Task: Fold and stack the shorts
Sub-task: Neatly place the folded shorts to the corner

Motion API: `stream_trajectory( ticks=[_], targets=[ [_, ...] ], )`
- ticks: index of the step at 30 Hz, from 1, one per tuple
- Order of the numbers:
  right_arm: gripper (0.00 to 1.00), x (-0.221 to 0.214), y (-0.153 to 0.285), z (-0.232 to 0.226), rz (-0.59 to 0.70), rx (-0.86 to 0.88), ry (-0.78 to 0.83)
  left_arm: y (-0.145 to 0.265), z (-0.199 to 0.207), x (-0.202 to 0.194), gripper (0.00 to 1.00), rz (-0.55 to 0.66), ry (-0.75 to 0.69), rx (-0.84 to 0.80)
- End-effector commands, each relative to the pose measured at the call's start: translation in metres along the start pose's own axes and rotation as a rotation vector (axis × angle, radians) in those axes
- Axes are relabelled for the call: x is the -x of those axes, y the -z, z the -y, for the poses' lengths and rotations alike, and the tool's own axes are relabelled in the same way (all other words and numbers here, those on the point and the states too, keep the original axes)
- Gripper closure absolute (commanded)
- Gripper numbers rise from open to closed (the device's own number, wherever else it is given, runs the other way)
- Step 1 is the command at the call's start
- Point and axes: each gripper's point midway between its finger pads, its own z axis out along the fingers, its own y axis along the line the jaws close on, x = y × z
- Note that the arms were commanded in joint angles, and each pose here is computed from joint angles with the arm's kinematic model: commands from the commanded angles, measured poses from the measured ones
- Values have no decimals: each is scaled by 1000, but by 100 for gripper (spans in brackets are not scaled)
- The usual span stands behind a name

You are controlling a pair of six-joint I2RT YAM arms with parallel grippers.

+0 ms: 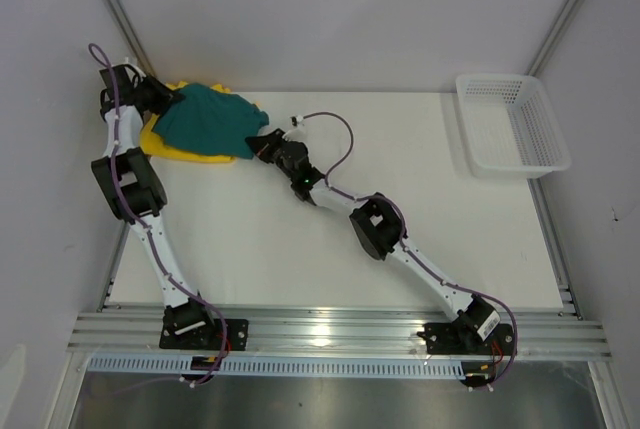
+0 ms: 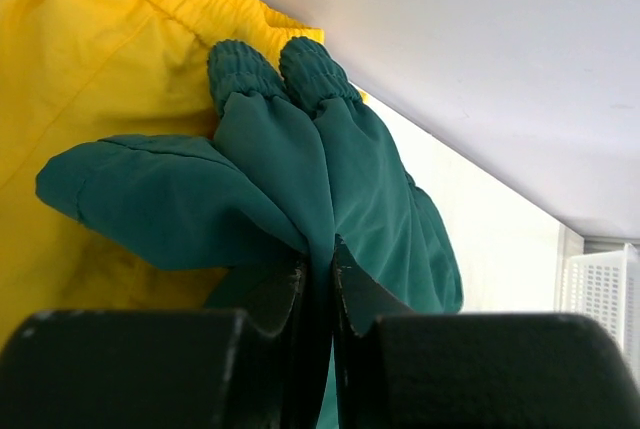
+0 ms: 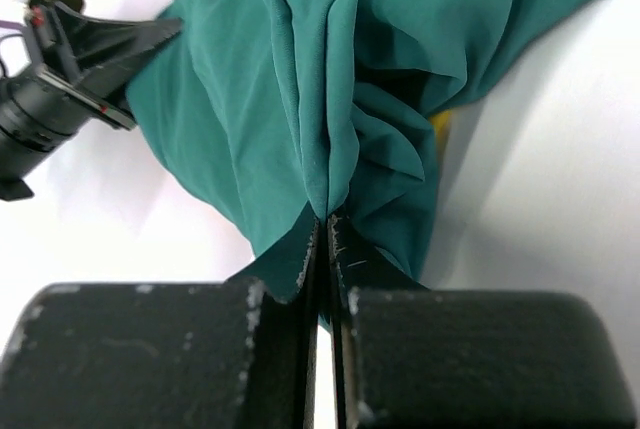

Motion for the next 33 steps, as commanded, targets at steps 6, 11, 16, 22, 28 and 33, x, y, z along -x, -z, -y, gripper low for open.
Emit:
stream_trajectory(
  ticks=[6,11,16,22,28,33],
  targets=[
    [100,104,-2,-64,0,128,-36,10,83,-3,88,-17,-28,-157],
    [100,151,10,-66,-35,146,-68,0,102,-22,90,-55,0,-188],
    [100,178,23,-53,-98,106,-69,-5,125,-36,92,-69,18,-209],
    [100,204,33,-65,-166,123,-90,2,145,-38,95,-68,119,-291],
    [100,194,46,-60,-305,45,-158,13,133,-48,96,-83,137,-206],
    [100,169,67,-51,-399,-63,-237,20,117,-68,95,-148,187,-154]
  ],
)
